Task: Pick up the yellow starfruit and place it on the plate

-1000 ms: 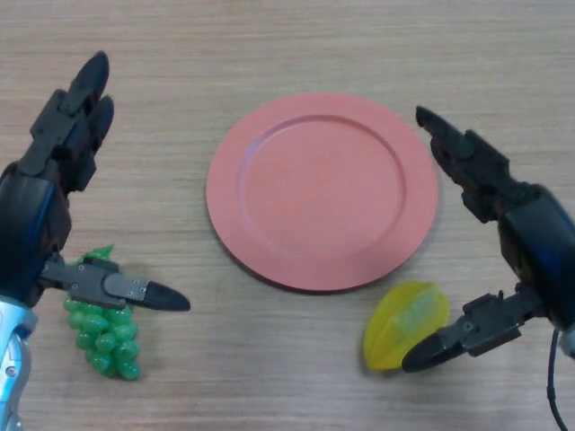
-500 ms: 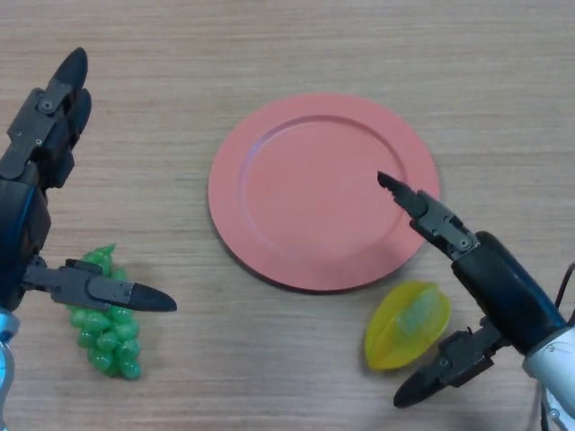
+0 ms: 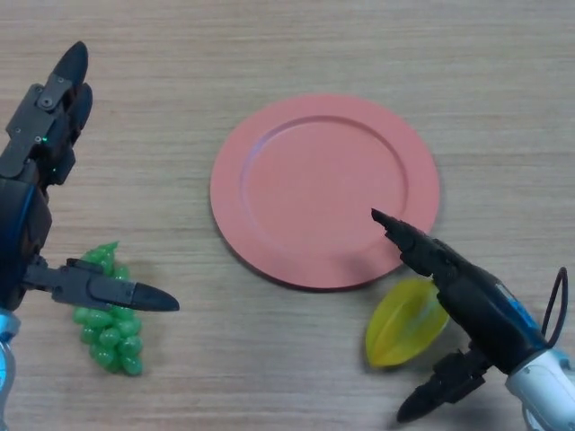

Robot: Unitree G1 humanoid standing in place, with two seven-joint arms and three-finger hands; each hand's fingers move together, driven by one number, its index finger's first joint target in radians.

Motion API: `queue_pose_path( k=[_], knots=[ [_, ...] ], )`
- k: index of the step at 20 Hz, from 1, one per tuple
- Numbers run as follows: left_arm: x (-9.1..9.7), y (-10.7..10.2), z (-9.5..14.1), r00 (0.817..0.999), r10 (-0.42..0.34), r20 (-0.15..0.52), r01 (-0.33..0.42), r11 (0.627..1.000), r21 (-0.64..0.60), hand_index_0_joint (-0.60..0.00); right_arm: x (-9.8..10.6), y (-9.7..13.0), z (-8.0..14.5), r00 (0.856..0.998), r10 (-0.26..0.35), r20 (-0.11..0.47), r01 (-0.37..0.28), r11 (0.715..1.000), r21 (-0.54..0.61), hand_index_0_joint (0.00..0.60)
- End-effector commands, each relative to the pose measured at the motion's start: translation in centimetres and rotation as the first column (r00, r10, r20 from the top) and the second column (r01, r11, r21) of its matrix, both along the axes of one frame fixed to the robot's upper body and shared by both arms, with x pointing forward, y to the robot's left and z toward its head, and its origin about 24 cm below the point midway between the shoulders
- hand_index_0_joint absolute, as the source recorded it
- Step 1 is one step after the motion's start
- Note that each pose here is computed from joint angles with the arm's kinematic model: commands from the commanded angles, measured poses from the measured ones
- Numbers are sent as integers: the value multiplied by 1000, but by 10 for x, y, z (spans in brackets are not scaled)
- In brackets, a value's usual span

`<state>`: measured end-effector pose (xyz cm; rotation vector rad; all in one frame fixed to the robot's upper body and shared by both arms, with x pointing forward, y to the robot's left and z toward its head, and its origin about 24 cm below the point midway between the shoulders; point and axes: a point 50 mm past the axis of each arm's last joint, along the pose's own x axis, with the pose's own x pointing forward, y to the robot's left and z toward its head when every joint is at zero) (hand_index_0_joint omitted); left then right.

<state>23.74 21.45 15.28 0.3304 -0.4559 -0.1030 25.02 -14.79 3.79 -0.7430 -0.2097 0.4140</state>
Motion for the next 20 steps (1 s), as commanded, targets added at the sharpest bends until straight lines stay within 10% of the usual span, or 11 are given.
queue_pose_path(
  k=[1, 6, 15, 20],
  knots=[
    [-10, 6, 30, 985, 31, 168, -37, 999, 35, 0, 6, -14, 32, 972, -35, 231, 21, 998, 62, 0],
    [-11, 9, 29, 990, 33, 136, -39, 998, 42, 0, 9, -17, 30, 969, -59, 239, 44, 997, 68, 600],
    [-11, 10, 29, 990, 35, 138, -43, 998, 53, 0, 7, -20, 43, 965, -65, 253, 24, 986, 163, 600],
    [-13, 13, 30, 990, 26, 139, -32, 999, 40, 0, -5, -15, 88, 985, -1, 175, -63, 931, 360, 600]
  ],
)
